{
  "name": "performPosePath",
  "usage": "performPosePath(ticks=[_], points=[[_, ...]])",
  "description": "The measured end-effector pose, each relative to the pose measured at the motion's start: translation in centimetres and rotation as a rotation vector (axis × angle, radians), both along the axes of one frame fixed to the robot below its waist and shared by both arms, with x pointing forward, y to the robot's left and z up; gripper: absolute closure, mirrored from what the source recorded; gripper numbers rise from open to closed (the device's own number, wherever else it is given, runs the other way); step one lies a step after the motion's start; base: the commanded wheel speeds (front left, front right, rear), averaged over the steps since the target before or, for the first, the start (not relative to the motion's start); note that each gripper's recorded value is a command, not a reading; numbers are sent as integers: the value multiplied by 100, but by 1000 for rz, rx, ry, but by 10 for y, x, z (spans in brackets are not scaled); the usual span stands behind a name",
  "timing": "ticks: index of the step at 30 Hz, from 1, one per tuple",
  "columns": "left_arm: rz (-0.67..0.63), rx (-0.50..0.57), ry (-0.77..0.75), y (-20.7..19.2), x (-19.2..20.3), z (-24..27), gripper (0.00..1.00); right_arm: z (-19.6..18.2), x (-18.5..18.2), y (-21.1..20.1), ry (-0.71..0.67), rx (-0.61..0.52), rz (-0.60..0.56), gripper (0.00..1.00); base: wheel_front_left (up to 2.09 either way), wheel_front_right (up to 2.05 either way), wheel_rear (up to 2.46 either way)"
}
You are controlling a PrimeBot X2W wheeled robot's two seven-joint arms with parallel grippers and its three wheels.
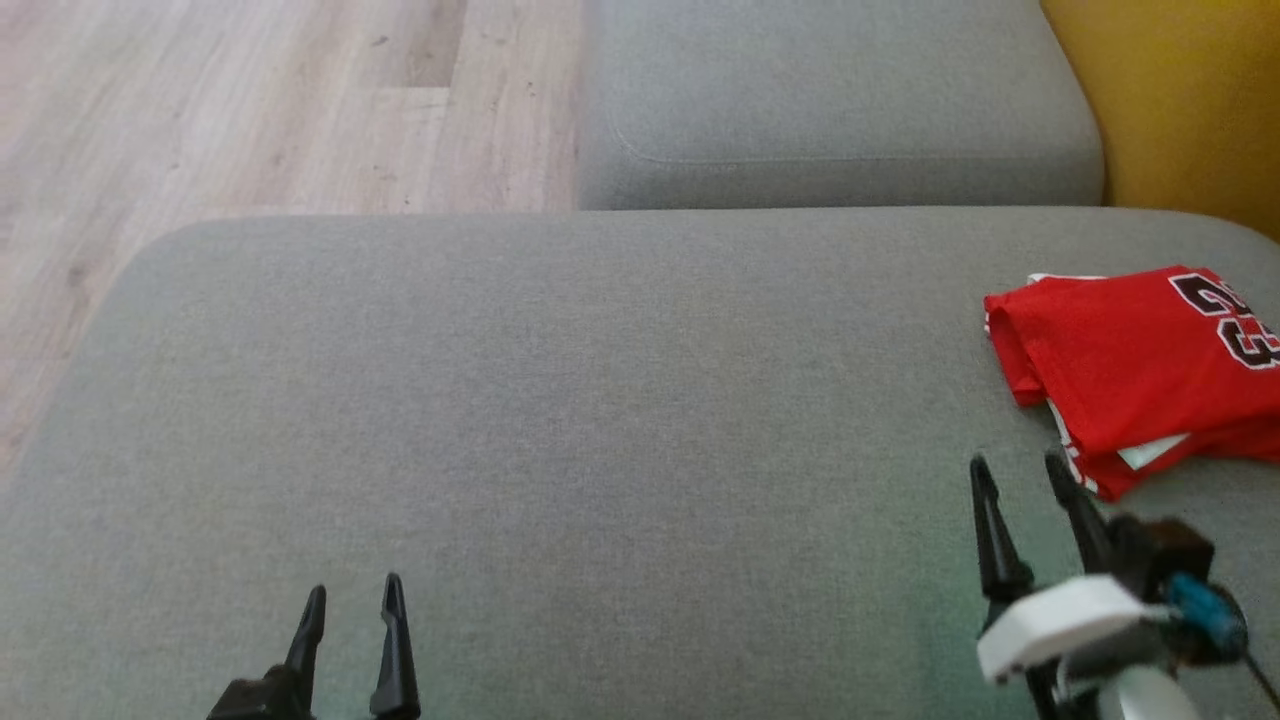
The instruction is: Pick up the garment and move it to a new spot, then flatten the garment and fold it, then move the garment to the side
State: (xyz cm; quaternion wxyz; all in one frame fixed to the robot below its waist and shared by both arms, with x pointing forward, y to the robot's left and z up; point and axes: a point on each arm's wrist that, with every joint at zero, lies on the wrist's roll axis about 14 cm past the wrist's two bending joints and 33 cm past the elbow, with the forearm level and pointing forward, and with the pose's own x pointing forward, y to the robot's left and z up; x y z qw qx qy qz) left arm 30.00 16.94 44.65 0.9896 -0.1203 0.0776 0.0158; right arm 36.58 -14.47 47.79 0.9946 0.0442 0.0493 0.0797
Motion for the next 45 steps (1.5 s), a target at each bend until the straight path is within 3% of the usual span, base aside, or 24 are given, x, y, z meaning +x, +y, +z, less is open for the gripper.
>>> performPosePath(ticks=[11, 32, 33, 38, 45], points=[[24, -3, -1, 5, -7, -1, 0, -20, -30, 2, 38, 40, 4, 0, 0, 0, 0], [-4, -9, -9, 0, -7, 1, 0, -18, -32, 11, 25, 44, 28, 0, 0, 0, 0], [-9, -16, -11, -2, -6, 1, 100, -19, -32, 10, 26, 44, 28, 100, 0, 0, 0], [0, -26, 96, -2, -25, -31, 100, -55, -51, 6, 151, 44, 14, 100, 0, 0, 0], [10, -98, 130, -5, -25, -36, 100, -58, -51, 2, 172, 120, -21, 100, 0, 0, 0]])
